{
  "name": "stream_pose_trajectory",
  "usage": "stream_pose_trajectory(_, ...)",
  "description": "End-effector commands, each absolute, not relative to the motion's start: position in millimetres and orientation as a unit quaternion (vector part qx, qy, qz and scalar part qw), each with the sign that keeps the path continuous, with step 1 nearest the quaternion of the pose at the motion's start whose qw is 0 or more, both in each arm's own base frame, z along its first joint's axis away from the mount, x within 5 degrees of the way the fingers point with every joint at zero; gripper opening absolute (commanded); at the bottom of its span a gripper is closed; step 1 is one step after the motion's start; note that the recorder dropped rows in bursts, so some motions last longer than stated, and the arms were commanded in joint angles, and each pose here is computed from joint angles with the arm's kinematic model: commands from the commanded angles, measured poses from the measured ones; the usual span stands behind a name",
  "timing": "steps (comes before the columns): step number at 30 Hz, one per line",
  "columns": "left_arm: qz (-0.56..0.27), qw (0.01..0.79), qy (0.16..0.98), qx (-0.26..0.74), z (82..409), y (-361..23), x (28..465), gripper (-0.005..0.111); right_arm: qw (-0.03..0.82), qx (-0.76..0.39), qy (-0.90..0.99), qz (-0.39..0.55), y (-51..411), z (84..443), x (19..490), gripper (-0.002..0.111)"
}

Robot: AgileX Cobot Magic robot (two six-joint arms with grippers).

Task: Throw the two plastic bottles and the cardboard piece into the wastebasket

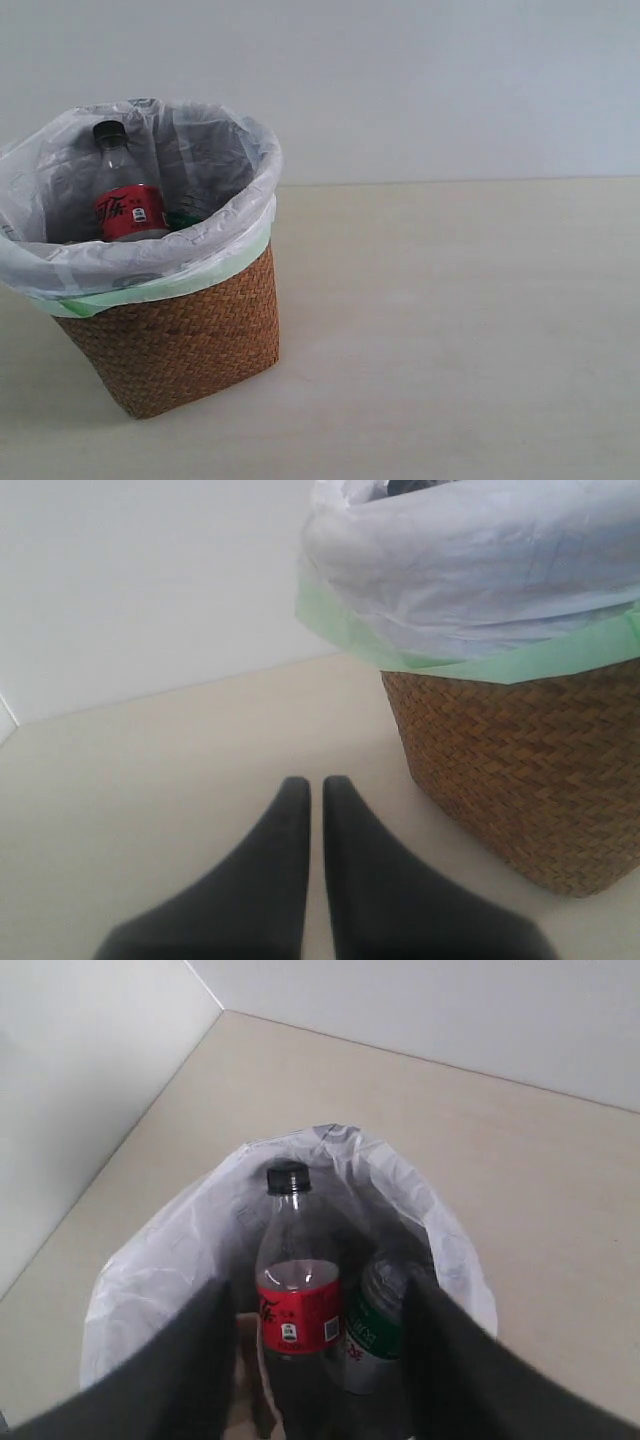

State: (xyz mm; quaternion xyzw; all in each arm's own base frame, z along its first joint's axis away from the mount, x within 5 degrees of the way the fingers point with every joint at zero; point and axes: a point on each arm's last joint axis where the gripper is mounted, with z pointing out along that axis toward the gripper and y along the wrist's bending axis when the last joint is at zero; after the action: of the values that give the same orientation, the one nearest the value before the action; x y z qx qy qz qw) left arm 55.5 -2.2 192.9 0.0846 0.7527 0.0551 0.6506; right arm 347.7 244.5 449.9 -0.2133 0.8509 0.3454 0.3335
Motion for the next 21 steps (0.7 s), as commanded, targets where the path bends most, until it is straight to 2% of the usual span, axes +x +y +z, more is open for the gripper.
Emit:
stream_pose_trajectory(1, 0.050, 0.652, 0.753, 0.077, 192, -2, 55, 0.004, 0.348, -0.238, 0.850, 0.316, 239, 451, 347, 0.000)
stream_pose_trajectory(8, 0.050, 0.652, 0.753, 0.077, 192, -2, 55, 0.004, 0.325, -0.227, 0.908, 0.134, 209, 416, 352, 0.000)
stream_pose_trajectory(12, 0.050, 0.652, 0.753, 0.077, 192, -2, 55, 0.004, 0.380, -0.214, 0.888, 0.145, 199, 410, 337, 0.000)
stream_pose_trajectory(14, 0.050, 0.652, 0.753, 0.077, 192, -2, 55, 0.004, 0.432, -0.207, 0.865, 0.147, 187, 411, 320, 0.000)
stream_pose_trajectory(21, 0.050, 0.652, 0.753, 0.077, 192, -2, 55, 0.004, 0.513, -0.206, 0.823, 0.133, 147, 419, 261, 0.000)
